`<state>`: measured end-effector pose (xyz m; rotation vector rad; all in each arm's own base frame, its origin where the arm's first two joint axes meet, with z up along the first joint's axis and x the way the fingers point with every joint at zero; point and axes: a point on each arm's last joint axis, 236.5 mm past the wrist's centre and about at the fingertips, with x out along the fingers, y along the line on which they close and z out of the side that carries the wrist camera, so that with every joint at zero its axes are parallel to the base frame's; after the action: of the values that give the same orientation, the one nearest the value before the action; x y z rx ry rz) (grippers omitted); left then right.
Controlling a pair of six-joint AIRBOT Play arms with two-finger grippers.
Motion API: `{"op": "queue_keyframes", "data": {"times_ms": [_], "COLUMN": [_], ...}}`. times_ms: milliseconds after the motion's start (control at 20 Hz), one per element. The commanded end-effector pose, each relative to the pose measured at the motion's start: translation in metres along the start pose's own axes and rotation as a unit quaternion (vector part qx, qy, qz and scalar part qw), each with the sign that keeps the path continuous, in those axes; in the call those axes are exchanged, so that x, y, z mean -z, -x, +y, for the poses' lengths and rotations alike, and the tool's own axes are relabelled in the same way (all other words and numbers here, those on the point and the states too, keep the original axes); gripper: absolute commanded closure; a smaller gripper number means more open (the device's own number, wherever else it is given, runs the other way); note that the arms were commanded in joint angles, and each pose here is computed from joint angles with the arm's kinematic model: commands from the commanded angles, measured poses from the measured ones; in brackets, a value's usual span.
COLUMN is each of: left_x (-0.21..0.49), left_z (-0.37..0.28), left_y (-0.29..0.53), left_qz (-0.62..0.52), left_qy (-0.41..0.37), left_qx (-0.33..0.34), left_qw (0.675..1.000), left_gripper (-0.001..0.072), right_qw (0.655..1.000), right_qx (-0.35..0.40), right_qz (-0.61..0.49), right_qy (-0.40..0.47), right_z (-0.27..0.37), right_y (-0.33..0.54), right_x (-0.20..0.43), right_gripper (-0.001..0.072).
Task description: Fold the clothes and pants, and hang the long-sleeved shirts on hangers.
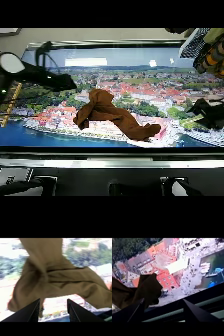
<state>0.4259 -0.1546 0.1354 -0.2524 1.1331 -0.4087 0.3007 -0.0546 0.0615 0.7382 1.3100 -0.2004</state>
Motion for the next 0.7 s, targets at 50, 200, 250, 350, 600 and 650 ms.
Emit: {"op": "queue_keyframes", "data": {"times_ms": [50, 200, 250, 350, 600, 650], "left_x": [0.000, 0.000, 0.000, 0.001, 0.000, 0.000], "left_z": [0.048, 0.050, 0.051, 0.052, 0.055, 0.056], "left_y": [0.029, 0.024, 0.023, 0.021, 0.016, 0.014], "left_qz": [-0.007, -0.002, -0.001, 0.002, 0.004, 0.006], "left_qy": [0.039, 0.041, 0.041, 0.043, 0.048, 0.054], "left_qx": [-0.038, -0.038, -0.038, -0.039, -0.039, -0.039], "left_qw": [0.999, 0.998, 0.998, 0.998, 0.998, 0.998], "left_gripper": [0.0313, 0.0313, 0.0313, 0.0313, 0.0312, 0.0306], "right_qw": [0.993, 0.982, 0.979, 0.973, 0.962, 0.963], "right_qx": [-0.116, -0.182, -0.199, -0.225, -0.262, -0.257], "right_qz": [0.035, 0.024, 0.025, 0.033, 0.059, 0.077], "right_qy": [0.002, -0.038, -0.044, -0.046, -0.048, -0.034], "right_z": [-0.003, 0.007, 0.009, 0.012, 0.029, 0.037], "right_y": [-0.073, -0.112, -0.122, -0.138, -0.170, -0.180], "right_x": [0.029, 0.034, 0.035, 0.034, 0.038, 0.050], "right_gripper": [0.0153, 0.0150, 0.0150, 0.0086, 0.0087, 0.0087]}}
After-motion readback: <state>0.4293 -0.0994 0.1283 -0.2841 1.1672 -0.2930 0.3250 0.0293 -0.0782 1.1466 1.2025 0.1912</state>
